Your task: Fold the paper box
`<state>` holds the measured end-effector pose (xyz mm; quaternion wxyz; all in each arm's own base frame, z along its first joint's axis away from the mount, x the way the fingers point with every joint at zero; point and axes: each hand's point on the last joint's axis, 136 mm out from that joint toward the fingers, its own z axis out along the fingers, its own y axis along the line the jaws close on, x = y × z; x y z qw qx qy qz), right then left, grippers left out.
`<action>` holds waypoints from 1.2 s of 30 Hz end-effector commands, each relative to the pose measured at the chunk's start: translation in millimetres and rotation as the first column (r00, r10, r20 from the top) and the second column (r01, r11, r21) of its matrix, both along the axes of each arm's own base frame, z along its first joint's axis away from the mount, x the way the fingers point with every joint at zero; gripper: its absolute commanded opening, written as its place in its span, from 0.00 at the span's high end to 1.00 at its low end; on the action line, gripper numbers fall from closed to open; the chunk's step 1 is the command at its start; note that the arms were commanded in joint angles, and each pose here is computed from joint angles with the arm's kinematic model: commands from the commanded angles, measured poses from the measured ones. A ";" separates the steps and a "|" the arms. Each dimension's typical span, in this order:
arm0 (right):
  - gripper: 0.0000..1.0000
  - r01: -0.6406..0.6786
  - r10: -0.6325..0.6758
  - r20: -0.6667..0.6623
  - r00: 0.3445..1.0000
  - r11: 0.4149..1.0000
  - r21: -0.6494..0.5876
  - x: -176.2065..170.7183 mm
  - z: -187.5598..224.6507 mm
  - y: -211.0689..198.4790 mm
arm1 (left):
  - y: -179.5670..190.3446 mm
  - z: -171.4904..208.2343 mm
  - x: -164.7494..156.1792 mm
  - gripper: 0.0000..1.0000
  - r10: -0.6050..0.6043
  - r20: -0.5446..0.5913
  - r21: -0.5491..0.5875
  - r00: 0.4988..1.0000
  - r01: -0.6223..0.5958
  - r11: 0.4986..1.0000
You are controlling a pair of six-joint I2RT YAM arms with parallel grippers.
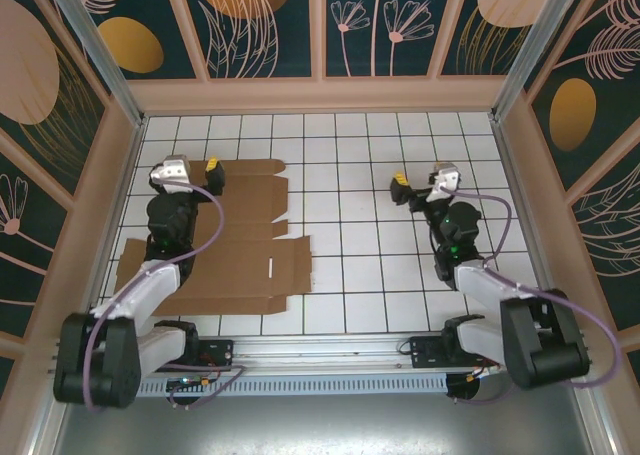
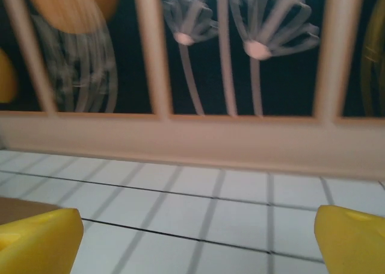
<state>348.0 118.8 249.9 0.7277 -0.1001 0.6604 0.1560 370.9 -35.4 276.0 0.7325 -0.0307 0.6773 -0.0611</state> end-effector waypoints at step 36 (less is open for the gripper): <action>0.12 -0.376 0.552 -0.804 0.220 0.809 0.452 -43.1 -151.0 194.5 | -86.3 -199.9 -43.4 1.00 -0.307 -0.706 -0.540 0.639 -0.204 0.817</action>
